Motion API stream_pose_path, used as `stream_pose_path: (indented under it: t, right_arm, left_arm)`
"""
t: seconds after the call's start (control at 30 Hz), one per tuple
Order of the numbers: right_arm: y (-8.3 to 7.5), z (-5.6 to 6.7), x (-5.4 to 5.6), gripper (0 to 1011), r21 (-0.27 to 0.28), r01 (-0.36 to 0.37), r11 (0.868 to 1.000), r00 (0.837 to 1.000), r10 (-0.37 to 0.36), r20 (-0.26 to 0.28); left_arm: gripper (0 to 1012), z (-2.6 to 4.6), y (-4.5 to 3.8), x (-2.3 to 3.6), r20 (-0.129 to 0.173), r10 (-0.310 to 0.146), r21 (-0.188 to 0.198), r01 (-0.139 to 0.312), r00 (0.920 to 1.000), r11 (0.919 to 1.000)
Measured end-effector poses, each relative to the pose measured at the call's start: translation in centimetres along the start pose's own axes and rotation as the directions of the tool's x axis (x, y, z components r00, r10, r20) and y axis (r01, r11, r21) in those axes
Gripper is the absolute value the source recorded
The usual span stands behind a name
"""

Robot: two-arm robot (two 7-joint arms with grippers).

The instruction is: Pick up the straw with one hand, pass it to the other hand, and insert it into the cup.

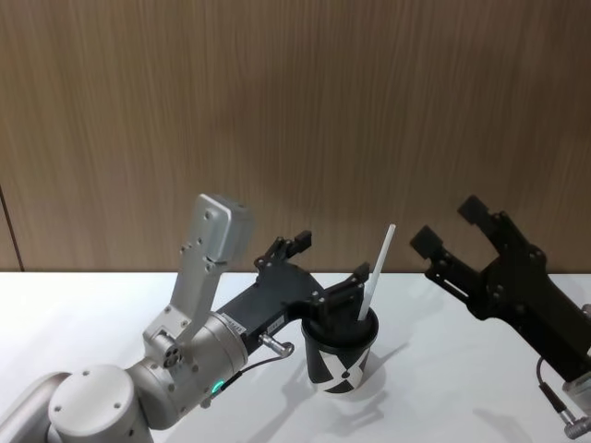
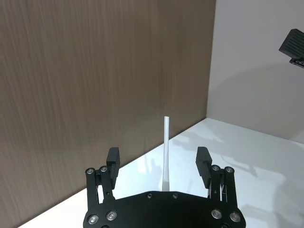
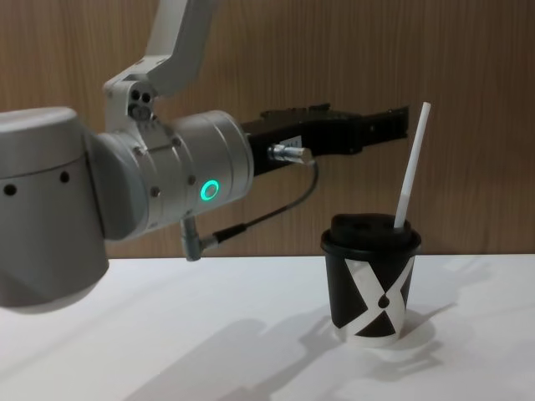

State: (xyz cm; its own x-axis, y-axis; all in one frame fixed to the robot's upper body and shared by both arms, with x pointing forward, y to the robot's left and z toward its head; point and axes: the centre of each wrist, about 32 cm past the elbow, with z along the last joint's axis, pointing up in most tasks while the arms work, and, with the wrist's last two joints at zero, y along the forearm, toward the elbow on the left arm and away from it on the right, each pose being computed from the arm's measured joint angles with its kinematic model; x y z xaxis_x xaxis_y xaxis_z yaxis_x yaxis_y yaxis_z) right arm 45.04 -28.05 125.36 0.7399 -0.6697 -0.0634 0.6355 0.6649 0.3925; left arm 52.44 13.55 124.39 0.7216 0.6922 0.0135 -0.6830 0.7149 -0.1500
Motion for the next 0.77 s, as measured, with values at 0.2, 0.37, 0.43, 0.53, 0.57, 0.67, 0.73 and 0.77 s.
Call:
stream_pose_path:
  t: [0.2, 0.37, 0.43, 0.53, 0.57, 0.67, 0.73, 0.77]
  right_arm:
    - [0.2, 0.0, -0.4, 1001, -0.01, -0.004, 1.0, 1.0, 0.004, 0.002]
    - [0.4, 0.0, -0.5, 1001, -0.014, -0.005, 1.0, 1.0, 0.005, 0.003]
    - [0.4, 0.0, -0.5, 1001, -0.016, -0.006, 1.0, 1.0, 0.006, 0.003]
    - [0.4, 0.0, -0.6, 1001, -0.017, -0.007, 1.0, 1.0, 0.007, 0.003]
    - [0.4, 0.0, -0.6, 1001, -0.018, -0.007, 1.0, 1.0, 0.007, 0.003]
    - [0.4, 0.0, -0.7, 1001, -0.018, -0.007, 1.0, 1.0, 0.007, 0.004]
    - [0.5, 0.0, -0.7, 1001, -0.019, -0.007, 1.0, 1.0, 0.007, 0.004]
    - [0.5, 0.0, -0.7, 1001, -0.019, -0.007, 1.0, 1.0, 0.007, 0.004]
  left_arm:
    - [1003, -0.31, 0.48, -0.01, 0.001, 0.008, -0.011, -0.008, 1.0, 0.9999]
    - [1003, -0.53, 0.8, -0.01, 0.001, 0.013, -0.019, -0.012, 0.9999, 0.9997]
    - [1003, -0.6, 0.91, 0.0, 0.002, 0.014, -0.021, -0.014, 0.9999, 0.9997]
    - [1003, -0.65, 1.0, -0.01, 0.003, 0.015, -0.023, -0.015, 0.9999, 0.9996]
    - [1003, -0.66, 1.02, -0.01, 0.003, 0.016, -0.024, -0.015, 0.9999, 0.9996]
    - [1003, -0.71, 1.1, 0.0, 0.003, 0.017, -0.026, -0.017, 0.9999, 0.9995]
    - [1003, -0.74, 1.14, 0.0, 0.003, 0.017, -0.026, -0.017, 0.9998, 0.9995]
    - [1003, -0.75, 1.15, 0.0, 0.003, 0.018, -0.027, -0.018, 0.9998, 0.9995]
